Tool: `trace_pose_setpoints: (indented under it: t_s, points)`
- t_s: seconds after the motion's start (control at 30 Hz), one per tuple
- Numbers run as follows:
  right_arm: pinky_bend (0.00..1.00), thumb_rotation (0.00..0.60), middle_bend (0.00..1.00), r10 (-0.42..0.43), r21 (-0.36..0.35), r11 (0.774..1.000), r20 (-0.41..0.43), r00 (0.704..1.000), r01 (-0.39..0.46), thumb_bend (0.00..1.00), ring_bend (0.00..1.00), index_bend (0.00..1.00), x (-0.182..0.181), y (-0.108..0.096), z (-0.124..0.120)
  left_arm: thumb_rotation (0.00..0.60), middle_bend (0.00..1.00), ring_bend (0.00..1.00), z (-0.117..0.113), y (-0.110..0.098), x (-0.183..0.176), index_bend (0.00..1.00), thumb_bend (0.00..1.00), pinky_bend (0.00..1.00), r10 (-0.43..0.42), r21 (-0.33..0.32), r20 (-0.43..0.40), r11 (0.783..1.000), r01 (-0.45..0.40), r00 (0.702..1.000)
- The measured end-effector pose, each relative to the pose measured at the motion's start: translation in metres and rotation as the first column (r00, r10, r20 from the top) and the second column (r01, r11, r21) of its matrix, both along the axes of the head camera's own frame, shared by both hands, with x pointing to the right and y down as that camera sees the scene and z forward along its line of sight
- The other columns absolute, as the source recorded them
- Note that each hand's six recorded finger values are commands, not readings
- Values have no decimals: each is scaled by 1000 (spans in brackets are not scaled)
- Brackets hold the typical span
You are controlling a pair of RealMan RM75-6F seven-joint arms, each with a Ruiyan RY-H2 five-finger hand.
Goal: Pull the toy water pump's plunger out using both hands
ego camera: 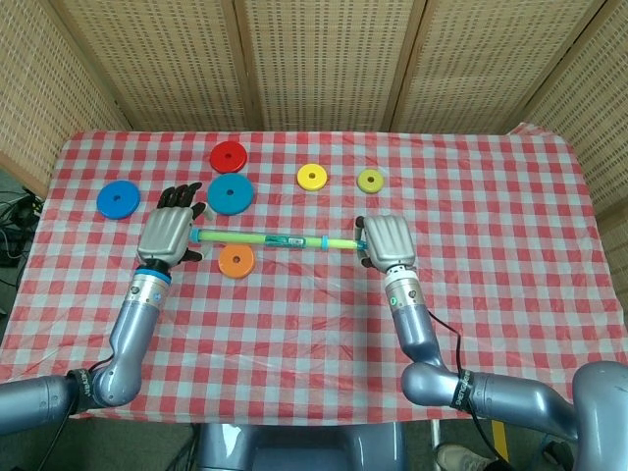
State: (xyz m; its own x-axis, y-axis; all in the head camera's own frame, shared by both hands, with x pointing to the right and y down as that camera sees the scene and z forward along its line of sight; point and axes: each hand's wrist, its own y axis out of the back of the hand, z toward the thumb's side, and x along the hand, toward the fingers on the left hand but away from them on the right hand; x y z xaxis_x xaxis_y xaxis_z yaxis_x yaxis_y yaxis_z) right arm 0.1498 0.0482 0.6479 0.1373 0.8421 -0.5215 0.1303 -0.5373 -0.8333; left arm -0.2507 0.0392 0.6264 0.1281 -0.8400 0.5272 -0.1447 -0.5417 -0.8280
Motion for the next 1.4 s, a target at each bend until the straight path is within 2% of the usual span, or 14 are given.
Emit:
trace_pose_setpoints:
  t_s: [0.23,0.33,1.1,1.4]
  points:
    - [783,600,1000,8,-12,1000,3,1000,-8,560,1000,767,4,1,2,600,0,0,8,-1,9,399,272,0,8,-31,-9,999,-8,1000]
    - [783,600,1000,10,-16,1000,2,1000,-10,560,1000,767,6,2,3,600,0,0,11,-2,12,430,272,0,5,-33,-12,999,-5,1000]
    - [783,600,1000,14,-21,1000,5,1000,-14,561,1000,769,12,2,-2,600,0,0,23,-1,23,482,276,0,-6,-56,-18,998,5,1000]
    - [783,600,1000,24,-21,999,-11,1000,-25,561,1000,769,20,1,0,600,0,0,23,2,22,520,362,0,-14,-47,-17,999,14,1000]
